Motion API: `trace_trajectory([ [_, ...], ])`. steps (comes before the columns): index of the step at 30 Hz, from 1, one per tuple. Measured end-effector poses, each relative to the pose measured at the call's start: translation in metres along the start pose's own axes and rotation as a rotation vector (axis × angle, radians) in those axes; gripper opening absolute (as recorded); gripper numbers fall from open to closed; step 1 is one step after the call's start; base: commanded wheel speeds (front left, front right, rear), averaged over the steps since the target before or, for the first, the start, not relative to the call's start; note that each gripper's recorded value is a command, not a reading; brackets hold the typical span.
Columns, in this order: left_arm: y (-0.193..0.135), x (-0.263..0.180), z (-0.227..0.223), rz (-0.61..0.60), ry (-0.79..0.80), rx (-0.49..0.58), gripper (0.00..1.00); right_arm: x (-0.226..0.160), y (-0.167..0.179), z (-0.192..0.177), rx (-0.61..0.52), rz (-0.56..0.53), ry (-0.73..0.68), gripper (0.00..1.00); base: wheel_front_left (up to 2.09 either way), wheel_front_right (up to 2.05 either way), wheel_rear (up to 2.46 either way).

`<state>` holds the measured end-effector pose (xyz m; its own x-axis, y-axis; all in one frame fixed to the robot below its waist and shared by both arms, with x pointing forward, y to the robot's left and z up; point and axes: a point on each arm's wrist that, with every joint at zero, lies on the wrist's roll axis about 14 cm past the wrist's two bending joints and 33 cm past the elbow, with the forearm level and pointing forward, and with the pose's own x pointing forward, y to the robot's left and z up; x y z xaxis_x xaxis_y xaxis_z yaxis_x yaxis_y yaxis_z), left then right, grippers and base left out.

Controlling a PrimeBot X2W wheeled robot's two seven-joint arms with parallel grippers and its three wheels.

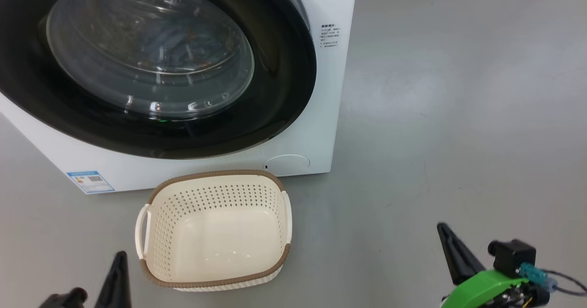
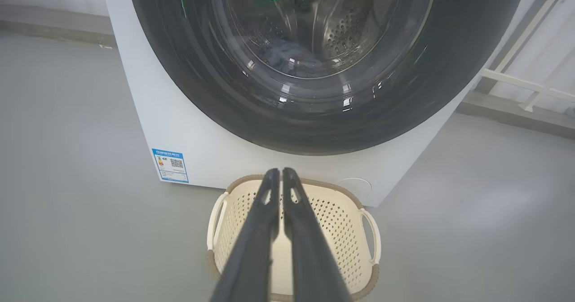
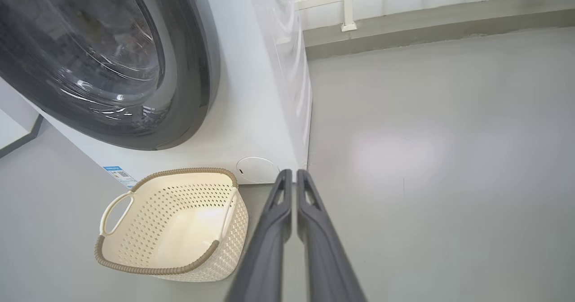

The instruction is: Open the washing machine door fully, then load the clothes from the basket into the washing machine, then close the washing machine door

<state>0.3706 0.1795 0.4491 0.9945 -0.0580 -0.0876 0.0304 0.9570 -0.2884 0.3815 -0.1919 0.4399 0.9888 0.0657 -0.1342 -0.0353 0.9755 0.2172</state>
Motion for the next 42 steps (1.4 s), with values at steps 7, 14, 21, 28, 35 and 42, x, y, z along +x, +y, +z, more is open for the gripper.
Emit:
trace_trajectory([
  [7,-0.001,-0.003,-0.007,0.015,0.024,-0.064,0.00,-0.006,-0.001,-0.011,0.060,-0.020,0.033,0.00,0.00,0.00,0.00],
  [14,0.002,-0.005,-0.008,0.035,0.031,-0.130,0.00,-0.005,-0.002,-0.008,0.132,-0.036,0.028,0.00,0.00,0.00,0.00],
  [21,0.004,-0.006,-0.008,0.055,0.036,-0.212,0.00,-0.004,-0.006,-0.003,0.222,-0.058,0.016,0.00,0.00,0.00,0.00],
  [28,0.007,-0.007,-0.007,0.072,0.037,-0.281,0.00,-0.004,-0.006,0.000,0.294,-0.068,0.010,0.00,0.00,0.00,0.00],
  [35,0.009,-0.006,-0.005,0.083,0.035,-0.351,0.00,-0.003,-0.008,0.004,0.368,-0.080,-0.002,0.00,0.00,0.00,0.00],
  [42,0.010,-0.006,-0.004,0.094,0.032,-0.422,0.00,-0.003,-0.009,0.009,0.443,-0.090,-0.016,0.00,0.00,0.00,0.00],
])
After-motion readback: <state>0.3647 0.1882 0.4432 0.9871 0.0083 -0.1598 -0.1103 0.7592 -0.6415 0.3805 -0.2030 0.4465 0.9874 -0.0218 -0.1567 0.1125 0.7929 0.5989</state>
